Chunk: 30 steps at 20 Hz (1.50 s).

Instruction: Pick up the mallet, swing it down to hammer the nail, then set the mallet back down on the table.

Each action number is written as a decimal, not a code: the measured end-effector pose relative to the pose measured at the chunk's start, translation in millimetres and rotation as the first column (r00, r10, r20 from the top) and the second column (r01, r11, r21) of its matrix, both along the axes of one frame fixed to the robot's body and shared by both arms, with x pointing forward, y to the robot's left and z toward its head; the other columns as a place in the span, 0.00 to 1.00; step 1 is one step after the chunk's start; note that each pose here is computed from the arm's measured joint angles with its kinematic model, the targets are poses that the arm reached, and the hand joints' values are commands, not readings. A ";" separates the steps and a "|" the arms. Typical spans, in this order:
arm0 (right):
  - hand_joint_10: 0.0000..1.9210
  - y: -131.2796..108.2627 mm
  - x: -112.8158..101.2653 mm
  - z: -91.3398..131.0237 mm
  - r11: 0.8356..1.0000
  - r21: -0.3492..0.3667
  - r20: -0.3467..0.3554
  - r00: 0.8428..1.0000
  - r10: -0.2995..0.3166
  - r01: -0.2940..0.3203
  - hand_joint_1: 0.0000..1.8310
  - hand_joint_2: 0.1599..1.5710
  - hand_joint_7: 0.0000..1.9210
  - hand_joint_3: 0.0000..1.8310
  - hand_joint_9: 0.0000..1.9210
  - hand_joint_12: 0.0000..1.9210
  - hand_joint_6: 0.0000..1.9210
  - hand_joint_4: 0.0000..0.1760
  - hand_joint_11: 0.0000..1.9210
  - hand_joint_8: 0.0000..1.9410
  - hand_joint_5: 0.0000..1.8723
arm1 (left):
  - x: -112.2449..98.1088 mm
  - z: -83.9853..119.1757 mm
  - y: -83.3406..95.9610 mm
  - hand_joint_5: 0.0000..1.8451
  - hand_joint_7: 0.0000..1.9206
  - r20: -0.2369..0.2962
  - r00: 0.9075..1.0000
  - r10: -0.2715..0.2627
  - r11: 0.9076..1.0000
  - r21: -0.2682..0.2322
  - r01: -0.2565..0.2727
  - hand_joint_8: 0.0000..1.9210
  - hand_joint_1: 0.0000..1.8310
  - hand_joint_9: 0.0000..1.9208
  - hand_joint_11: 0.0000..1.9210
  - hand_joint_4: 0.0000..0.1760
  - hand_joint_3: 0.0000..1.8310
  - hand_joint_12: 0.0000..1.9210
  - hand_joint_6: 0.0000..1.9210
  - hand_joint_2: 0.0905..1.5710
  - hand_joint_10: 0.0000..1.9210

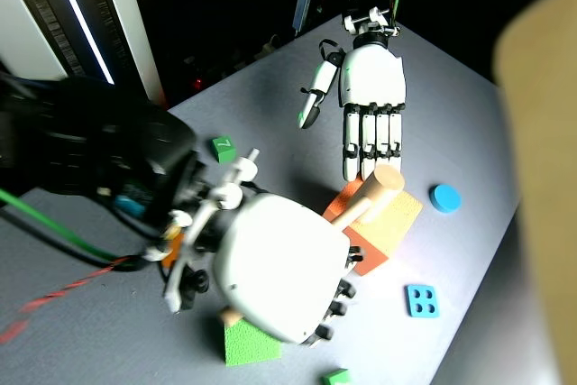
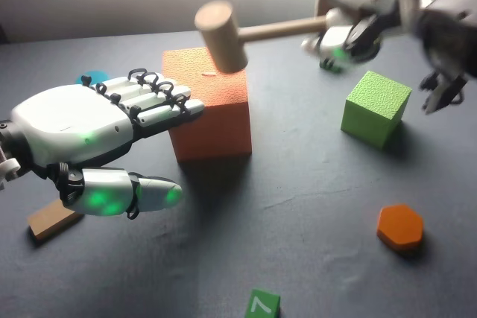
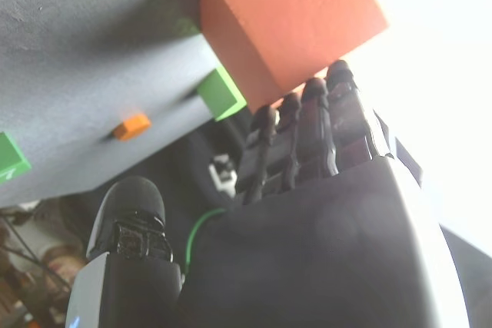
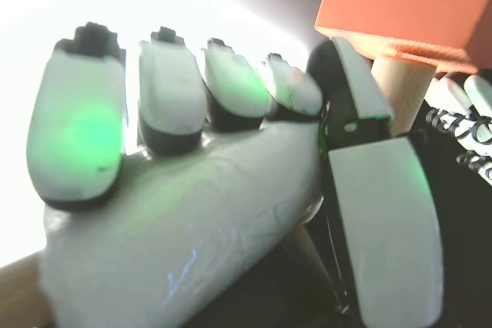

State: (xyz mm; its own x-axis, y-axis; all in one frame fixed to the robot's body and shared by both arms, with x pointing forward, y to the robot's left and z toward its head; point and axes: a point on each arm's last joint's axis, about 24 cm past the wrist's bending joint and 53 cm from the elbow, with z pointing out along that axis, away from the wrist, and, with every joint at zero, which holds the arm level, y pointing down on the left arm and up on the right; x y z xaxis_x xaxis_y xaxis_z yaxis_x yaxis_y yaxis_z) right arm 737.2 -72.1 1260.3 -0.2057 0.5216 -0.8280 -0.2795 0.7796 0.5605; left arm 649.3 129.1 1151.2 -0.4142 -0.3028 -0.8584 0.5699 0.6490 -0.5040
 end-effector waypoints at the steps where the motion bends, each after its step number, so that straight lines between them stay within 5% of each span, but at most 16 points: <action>1: 1.00 -5.6 -4.7 5.6 1.000 -0.016 0.024 1.000 0.001 -0.001 0.57 0.82 0.78 0.00 0.83 1.00 1.00 1.00 0.93 1.00 0.70 | 0.0 0.1 0.1 0.00 0.00 0.001 1.000 0.000 1.000 0.000 0.000 0.00 0.00 0.00 0.00 0.00 0.00 0.00 0.00 0.79 0.00; 4: 1.00 -7.4 -31.8 3.2 0.991 -0.120 0.089 0.994 0.064 -0.053 0.58 0.81 0.78 0.00 0.83 1.00 1.00 1.00 0.93 1.00 0.68 | 0.0 0.2 0.1 0.00 0.00 0.001 1.000 0.000 1.000 0.000 0.000 0.00 0.00 0.00 0.00 0.00 0.00 0.00 0.00 0.79 0.00; 6: 1.00 -4.4 -52.1 -4.5 0.981 -0.159 0.092 0.988 0.127 -0.111 0.55 0.83 0.78 0.00 0.83 1.00 1.00 1.00 0.92 1.00 0.69 | 0.0 0.1 0.0 0.00 0.00 0.000 1.000 0.000 1.000 -0.001 0.000 0.00 0.00 0.00 0.00 0.00 0.00 0.00 0.00 0.79 0.00; 11: 1.00 -8.5 -67.3 -26.6 0.965 -0.218 0.055 0.985 0.162 -0.146 0.58 0.81 0.78 0.00 0.83 1.00 1.00 1.00 0.93 1.00 0.68 | 0.1 0.4 0.1 0.00 0.00 0.001 1.000 0.000 1.000 0.000 0.000 0.00 0.00 0.00 0.00 0.00 0.00 0.00 0.00 0.78 0.00; 12: 1.00 10.5 -77.0 -52.3 0.935 -0.292 0.040 0.974 0.223 -0.202 0.58 0.81 0.78 0.00 0.83 1.00 1.00 1.00 0.93 1.00 0.69 | 0.9 1.0 -0.1 0.00 0.00 -0.006 1.000 0.003 1.000 -0.006 -0.003 0.00 0.00 0.00 0.00 0.00 0.00 0.00 0.00 0.79 0.00; 20: 1.00 42.9 -73.7 -86.5 0.909 -0.333 0.014 0.962 0.272 -0.252 0.56 0.81 0.78 0.00 0.83 1.00 1.00 1.00 0.93 1.00 0.71 | 5.0 10.8 -0.6 0.00 0.00 0.009 1.000 0.007 1.000 -0.019 -0.007 0.00 0.00 0.00 0.00 0.00 0.00 0.00 0.00 0.79 0.00; 30: 1.00 81.5 -82.4 -99.9 0.875 -0.373 0.025 0.940 0.341 -0.308 0.52 0.85 0.79 0.00 0.83 1.00 1.00 1.00 0.93 1.00 0.71 | 11.2 36.0 17.1 0.00 0.00 0.039 0.999 0.034 0.999 -0.043 -0.033 0.00 0.00 0.00 0.00 0.00 0.00 0.00 0.00 0.79 0.00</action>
